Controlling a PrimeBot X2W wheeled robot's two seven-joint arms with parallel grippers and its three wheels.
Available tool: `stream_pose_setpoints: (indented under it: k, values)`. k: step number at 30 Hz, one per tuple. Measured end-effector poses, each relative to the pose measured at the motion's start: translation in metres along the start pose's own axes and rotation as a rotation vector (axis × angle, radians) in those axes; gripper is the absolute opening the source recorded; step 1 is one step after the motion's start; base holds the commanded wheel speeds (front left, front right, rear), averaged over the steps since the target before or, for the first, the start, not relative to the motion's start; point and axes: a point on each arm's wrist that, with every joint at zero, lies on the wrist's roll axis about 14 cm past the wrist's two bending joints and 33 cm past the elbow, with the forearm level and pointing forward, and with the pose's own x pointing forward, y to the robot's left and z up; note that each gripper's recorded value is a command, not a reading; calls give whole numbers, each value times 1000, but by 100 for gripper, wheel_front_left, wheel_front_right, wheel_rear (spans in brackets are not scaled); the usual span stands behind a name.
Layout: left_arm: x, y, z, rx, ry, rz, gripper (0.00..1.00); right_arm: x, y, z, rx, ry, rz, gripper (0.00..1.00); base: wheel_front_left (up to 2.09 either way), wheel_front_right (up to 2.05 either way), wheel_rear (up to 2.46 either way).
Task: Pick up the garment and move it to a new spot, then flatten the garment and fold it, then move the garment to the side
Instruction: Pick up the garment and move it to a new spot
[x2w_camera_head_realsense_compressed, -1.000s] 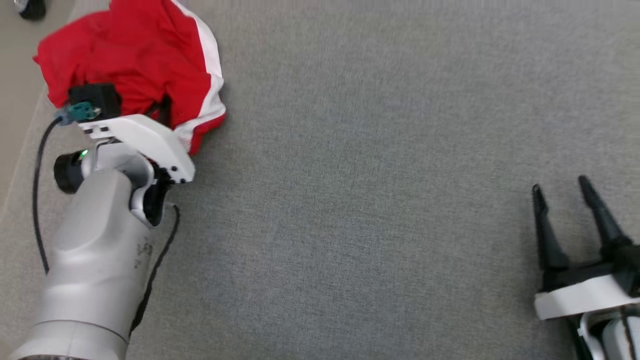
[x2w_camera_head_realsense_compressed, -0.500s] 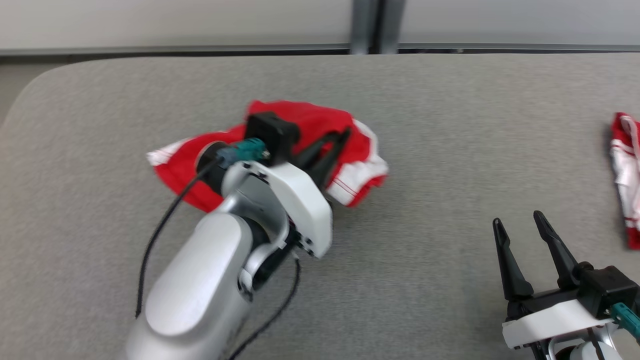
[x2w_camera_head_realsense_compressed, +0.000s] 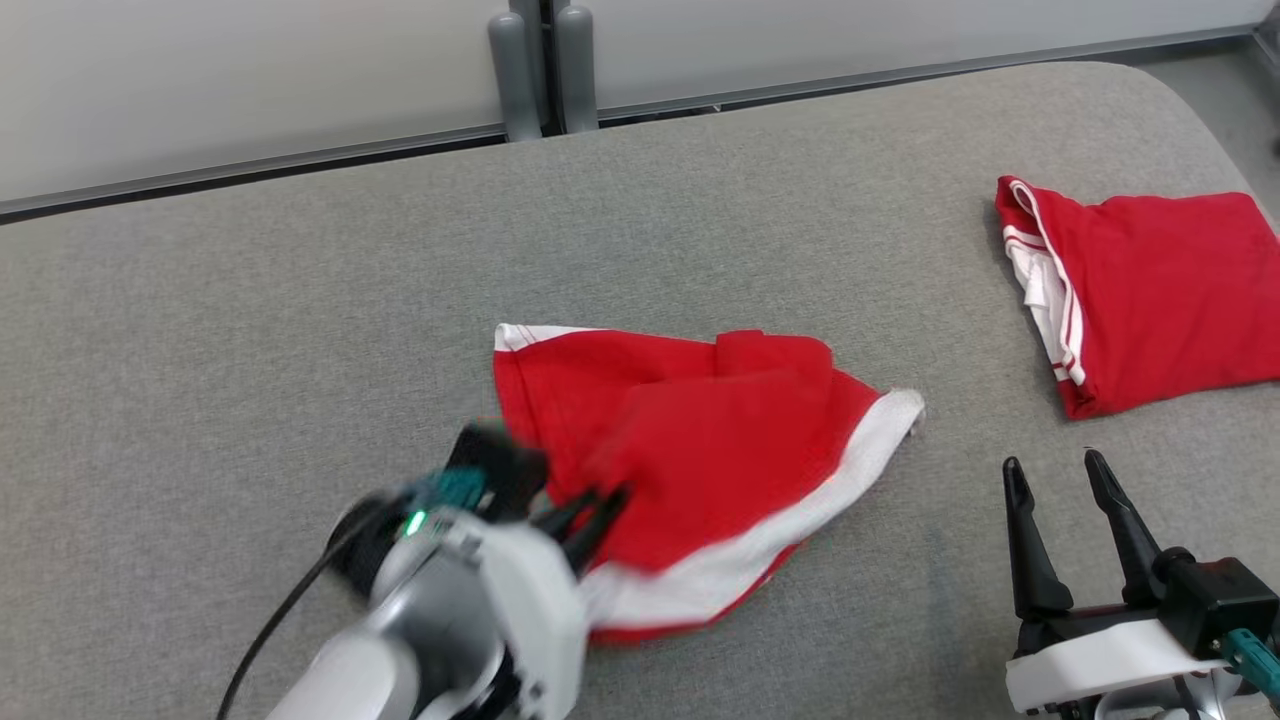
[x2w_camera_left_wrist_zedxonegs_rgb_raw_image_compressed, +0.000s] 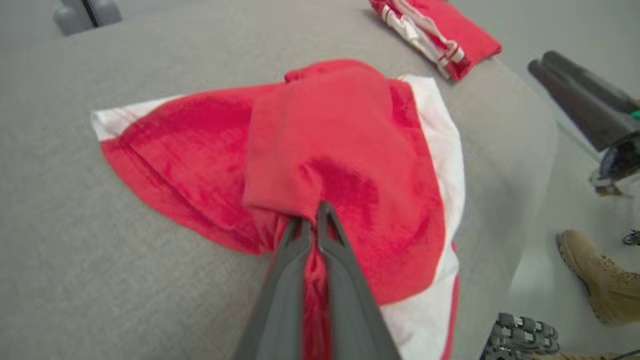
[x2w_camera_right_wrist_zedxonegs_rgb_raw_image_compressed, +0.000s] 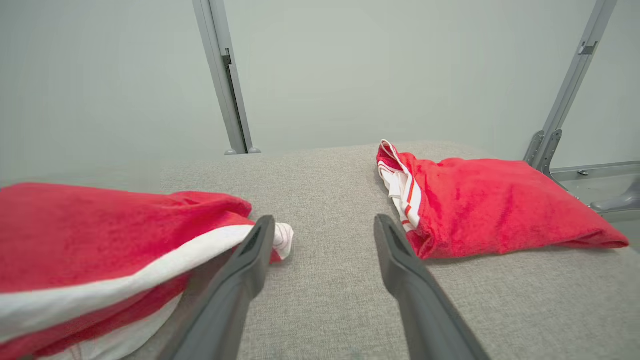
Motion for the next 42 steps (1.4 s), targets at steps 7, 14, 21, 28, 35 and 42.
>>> stream_pose_setpoints:
  k: [7,14,21,28,35,42]
  values:
    - [-50,40,-129,-190,305,163,0,-7,-6,-10,-1,33,-20,100,0,0,0]
    - [-68,59,-134,-274,192,298,100,-1,5,-18,-13,56,34,100,0,0,0]
    - [-92,78,-95,-282,-114,471,100,-3,18,-7,-30,26,88,100,0,0,0]
    - [-136,93,-78,-213,-378,670,100,-12,23,11,-82,-28,136,100,0,0,0]
    - [-172,99,-87,-156,-454,779,100,-23,13,28,-92,-84,102,100,0,0,0]
    - [-191,100,-104,-125,-444,813,100,-27,18,25,-85,-79,97,100,0,0,0]
